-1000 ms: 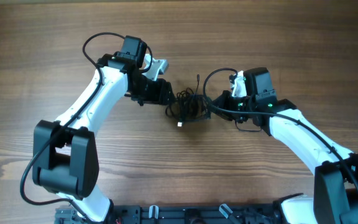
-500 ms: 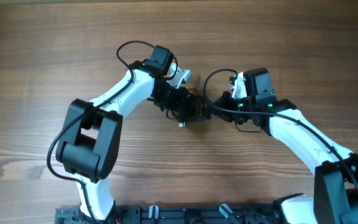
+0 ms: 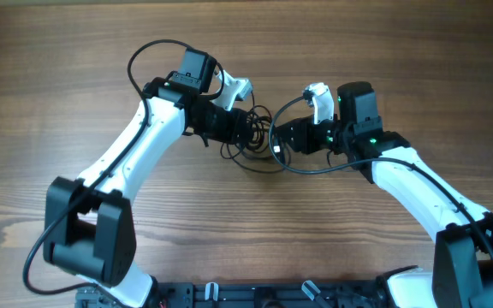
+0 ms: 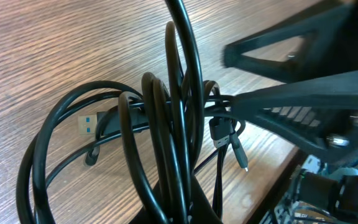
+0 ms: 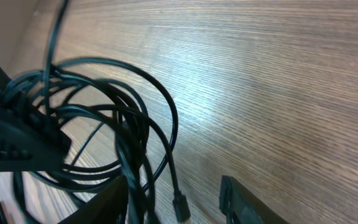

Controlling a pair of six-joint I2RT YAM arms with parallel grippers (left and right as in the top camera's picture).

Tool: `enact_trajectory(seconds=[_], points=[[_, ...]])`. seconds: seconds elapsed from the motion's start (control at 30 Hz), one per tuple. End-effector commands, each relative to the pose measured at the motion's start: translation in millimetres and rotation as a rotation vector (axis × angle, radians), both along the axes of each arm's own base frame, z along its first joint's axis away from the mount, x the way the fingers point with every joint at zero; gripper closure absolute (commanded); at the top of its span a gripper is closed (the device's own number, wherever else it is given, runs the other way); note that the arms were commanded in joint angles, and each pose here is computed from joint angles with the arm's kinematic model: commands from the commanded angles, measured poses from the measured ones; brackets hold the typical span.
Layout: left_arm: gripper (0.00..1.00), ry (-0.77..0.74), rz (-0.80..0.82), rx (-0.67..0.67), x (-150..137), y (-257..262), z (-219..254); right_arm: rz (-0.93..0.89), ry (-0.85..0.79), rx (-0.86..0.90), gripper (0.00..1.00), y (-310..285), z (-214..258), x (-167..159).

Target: Untangle cables

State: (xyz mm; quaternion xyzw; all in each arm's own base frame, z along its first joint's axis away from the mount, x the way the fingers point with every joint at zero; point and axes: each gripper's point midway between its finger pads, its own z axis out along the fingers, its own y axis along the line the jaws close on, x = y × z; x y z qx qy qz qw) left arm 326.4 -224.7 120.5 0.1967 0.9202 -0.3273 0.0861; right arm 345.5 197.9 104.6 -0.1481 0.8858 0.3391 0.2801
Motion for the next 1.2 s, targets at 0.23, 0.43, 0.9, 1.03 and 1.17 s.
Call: enact_trajectory(seconds=[0.23, 0.43, 0.9, 1.03, 1.17], points=[[0.96, -0.084, -0.038, -0.069, 1.2, -7.2, 27.8, 0.084, 0.036, 0.024, 0.87, 6.7, 6.1, -18.0], [0.96, -0.093, -0.038, -0.077, 3.0, -8.7, 29.4, 0.137, 0.037, 0.087, 0.79, 16.0, 14.9, -24.3], [0.96, -0.017, 0.105, 0.050, 12.4, 47.5, 11.9, -0.884, 0.435, -0.494, 0.94, -142.4, -66.3, -44.9], [0.96, -0.012, 0.067, -0.015, 7.0, 31.8, 18.9, -0.017, 0.116, -0.005, 0.60, -3.7, -4.3, -16.8], [0.96, -0.012, -0.045, -0.102, -10.6, 2.1, 29.1, 0.170, -0.062, 0.161, 0.49, 26.3, 37.4, -13.1]])
